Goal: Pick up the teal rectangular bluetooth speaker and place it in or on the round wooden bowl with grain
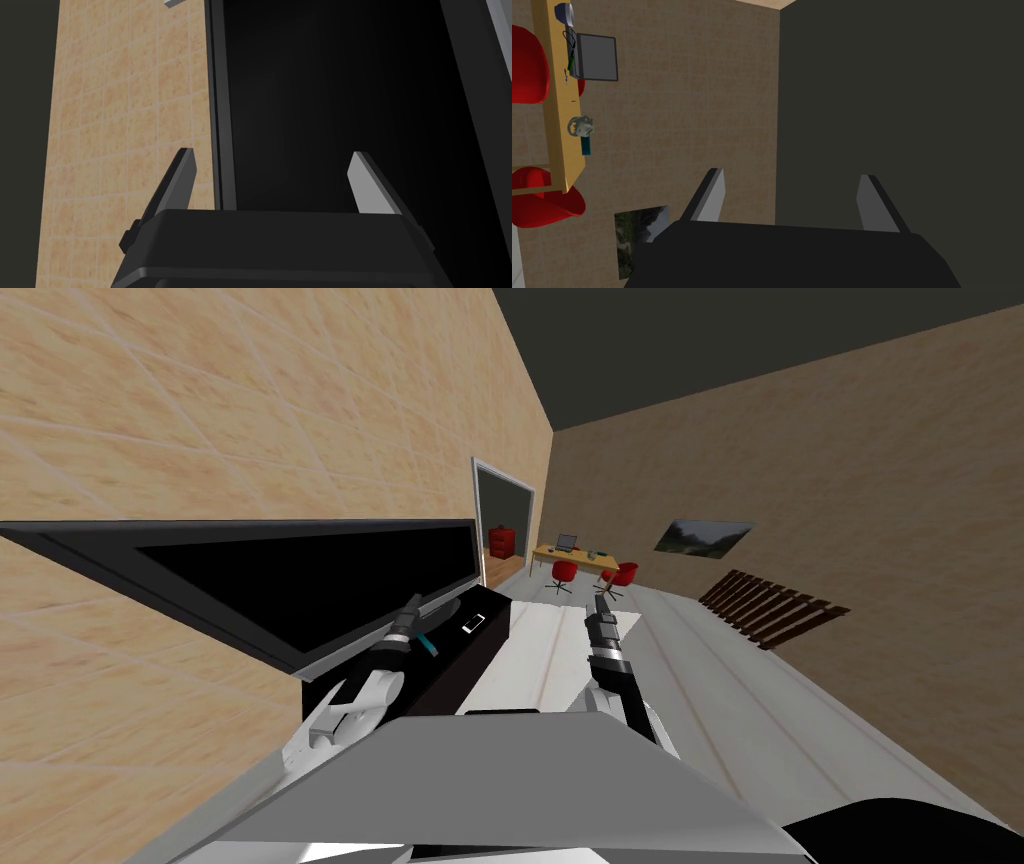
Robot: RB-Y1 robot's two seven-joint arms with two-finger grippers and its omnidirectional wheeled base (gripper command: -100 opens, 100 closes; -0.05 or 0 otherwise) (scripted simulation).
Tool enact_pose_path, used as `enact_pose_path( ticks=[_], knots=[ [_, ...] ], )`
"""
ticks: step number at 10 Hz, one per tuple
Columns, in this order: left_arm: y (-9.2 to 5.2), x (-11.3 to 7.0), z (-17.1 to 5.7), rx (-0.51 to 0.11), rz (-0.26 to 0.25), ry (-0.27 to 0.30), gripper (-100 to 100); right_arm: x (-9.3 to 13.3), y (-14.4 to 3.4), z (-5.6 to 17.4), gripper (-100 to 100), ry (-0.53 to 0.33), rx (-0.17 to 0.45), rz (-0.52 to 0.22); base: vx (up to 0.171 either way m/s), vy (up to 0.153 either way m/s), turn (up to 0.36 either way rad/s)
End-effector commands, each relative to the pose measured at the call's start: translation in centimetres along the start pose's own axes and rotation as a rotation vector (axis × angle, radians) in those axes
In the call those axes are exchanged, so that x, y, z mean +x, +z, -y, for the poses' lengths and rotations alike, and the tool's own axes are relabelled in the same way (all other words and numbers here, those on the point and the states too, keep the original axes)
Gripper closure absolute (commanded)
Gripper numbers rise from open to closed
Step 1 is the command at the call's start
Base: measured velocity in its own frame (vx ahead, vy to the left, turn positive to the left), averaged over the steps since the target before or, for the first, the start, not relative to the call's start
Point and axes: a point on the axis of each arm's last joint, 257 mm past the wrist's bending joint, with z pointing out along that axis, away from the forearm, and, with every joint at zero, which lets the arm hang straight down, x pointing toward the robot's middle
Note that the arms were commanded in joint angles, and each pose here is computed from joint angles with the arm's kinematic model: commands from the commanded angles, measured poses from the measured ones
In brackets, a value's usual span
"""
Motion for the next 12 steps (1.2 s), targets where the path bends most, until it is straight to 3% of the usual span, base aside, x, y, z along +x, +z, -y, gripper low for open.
enact_pose_path(
  ticks=[1,4,5,6,10,11,12],
  knots=[
    [0.4,-0.2,-2.8,-0.073,-0.019,0.025,-100,0.0,0.0,0.0,0,0.000,0.000,0.000,-0.047,0.022,-0.158],
    [0.5,-0.1,-6.7,-0.173,-0.043,0.046,-100,0.0,0.0,0.0,0,0.000,0.000,0.000,-0.047,0.019,-0.108],
    [0.5,-0.1,-6.7,-0.173,-0.043,0.046,-100,0.0,0.0,0.0,0,0.000,0.000,0.000,-0.021,0.006,0.009],
    [0.7,-0.4,-8.9,-0.231,-0.059,0.066,-100,0.0,0.0,0.0,0,0.000,0.000,0.000,-0.033,0.009,-0.144],
    [0.7,-0.7,-13.8,-0.370,-0.103,0.102,-100,0.0,0.0,0.0,0,0.000,0.000,0.000,-0.033,0.017,-0.127],
    [0.0,-0.7,-15.5,-0.410,-0.105,0.102,-100,0.0,0.0,0.0,0,0.000,0.000,0.000,-0.030,0.018,-0.082],
    [-0.1,-0.7,-15.7,-0.414,-0.105,0.102,-100,0.0,0.0,0.0,0,0.000,0.000,0.000,-0.013,0.010,0.009]
  ],
)
